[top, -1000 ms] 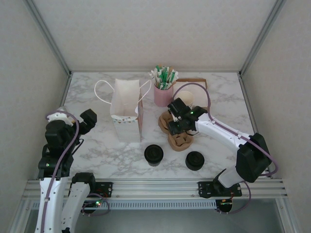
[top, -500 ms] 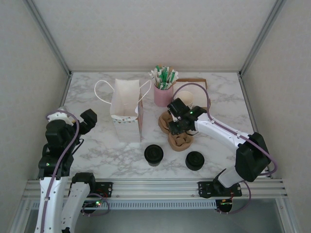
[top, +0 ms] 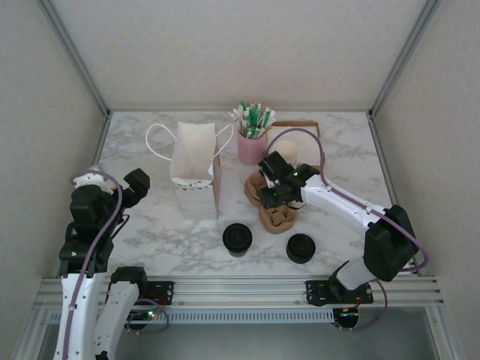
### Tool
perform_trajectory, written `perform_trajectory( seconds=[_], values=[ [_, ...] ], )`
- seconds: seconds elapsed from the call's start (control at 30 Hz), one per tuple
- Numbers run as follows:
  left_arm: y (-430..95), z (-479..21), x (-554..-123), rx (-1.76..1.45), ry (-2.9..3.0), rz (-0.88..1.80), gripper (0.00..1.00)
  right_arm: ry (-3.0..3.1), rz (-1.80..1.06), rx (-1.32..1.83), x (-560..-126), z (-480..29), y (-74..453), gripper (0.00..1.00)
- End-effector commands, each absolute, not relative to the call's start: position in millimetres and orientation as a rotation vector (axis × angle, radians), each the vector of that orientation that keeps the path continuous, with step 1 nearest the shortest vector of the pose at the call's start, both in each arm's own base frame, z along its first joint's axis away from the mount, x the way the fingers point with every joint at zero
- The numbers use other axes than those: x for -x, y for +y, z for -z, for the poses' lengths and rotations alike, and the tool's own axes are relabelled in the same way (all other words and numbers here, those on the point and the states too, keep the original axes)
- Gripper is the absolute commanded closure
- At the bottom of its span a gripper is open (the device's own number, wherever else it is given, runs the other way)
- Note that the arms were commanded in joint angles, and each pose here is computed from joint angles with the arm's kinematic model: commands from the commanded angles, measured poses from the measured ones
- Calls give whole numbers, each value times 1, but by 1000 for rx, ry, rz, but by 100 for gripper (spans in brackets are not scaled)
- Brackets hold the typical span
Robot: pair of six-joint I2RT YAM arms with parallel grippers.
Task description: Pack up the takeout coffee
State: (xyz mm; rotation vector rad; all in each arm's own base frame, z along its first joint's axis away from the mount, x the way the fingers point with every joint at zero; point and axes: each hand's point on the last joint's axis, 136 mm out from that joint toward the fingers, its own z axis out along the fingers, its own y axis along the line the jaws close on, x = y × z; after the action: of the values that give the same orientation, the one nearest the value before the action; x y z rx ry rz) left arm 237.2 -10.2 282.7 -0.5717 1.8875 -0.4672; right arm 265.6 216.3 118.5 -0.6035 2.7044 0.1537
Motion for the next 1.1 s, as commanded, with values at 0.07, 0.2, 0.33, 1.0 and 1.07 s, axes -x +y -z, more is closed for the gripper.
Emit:
perform_trajectory(
  seconds=[0.07,0.2,0.33,1.0,1.07],
  values=[
    [-7,-293,-236,567,1862,458,0,2751,-163,562,-263,-117,215,51],
    [-7,-292,-237,569,1866,458,0,2756,-137,553,-264,-114,212,51],
    [-7,-293,-237,569,1863,459,0,2768,-110,544,-264,-111,210,52],
    [-7,-292,-237,573,1863,460,0,2781,25,511,-267,-109,203,50],
    [-7,-292,-237,573,1863,459,0,2768,64,539,-264,-109,207,50]
  ],
)
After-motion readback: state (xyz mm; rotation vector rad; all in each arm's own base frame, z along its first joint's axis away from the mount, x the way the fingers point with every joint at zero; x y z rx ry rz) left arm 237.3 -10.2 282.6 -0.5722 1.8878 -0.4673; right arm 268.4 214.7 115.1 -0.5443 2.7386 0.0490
